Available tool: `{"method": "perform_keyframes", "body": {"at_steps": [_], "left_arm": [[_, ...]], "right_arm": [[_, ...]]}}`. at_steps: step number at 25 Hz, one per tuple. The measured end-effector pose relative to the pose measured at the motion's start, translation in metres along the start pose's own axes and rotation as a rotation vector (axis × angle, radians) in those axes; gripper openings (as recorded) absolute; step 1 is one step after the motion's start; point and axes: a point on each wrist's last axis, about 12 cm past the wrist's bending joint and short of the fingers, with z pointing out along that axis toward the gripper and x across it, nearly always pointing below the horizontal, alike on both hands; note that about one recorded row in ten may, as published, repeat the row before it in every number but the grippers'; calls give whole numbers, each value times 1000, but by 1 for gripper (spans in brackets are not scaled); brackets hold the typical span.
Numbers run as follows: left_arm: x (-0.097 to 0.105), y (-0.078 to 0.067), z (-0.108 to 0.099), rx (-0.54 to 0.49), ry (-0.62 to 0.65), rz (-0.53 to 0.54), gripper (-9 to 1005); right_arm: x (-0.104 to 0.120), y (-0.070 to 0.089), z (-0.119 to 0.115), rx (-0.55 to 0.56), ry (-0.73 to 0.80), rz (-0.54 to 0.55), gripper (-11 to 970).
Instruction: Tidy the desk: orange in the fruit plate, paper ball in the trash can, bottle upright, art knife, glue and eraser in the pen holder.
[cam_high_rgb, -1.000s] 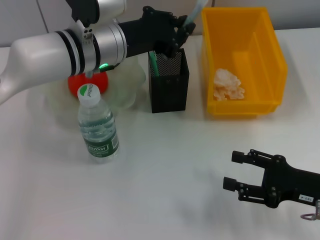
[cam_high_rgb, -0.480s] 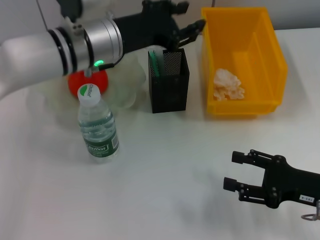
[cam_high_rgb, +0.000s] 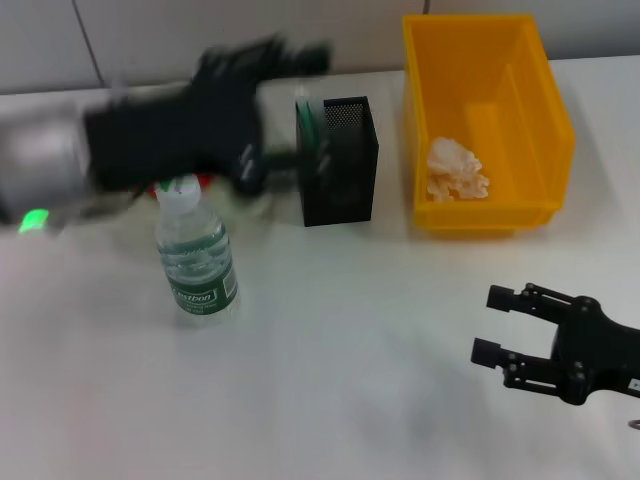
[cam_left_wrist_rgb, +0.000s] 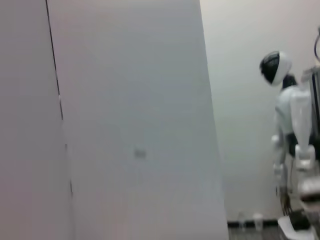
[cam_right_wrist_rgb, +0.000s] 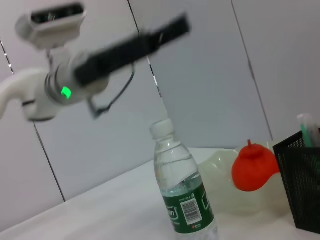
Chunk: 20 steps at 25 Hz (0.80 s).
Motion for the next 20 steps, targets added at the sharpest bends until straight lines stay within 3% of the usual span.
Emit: {"method": "perform_keyframes", "body": {"at_steps": [2,3,4,6,8,9,10,13,20], "left_arm": [[19,-17,-17,8,28,-24,769],[36,-33,-29,15,54,-54,790],[36,-33,-29,15,54,-54,790],[54,-48,-38,6,89,-97,790],[87,-71,-49,-8,158,-178,790],[87,-71,-49,-8,158,-178,790],[105,-82,-51,-17,182,-208,790],[121,-91,-53,-34,215,-229,790],[131,-92,-49,-42,276,-245,790]], "right_arm": [[-1,0,-2,-3,0,-7,782],[-3,2,-5,-14,-2,-23,782],[-3,2,-5,-14,-2,-23,782],[-5,3,-7,-28,2,-46,782],[-5,5,-9,-56,31,-99,782],[-5,5,-9,-56,31,-99,782],[-5,6,-9,-68,35,-113,782],[-4,11,-3,-118,37,-157,782],[-3,10,10,-143,48,-190,783]]}}
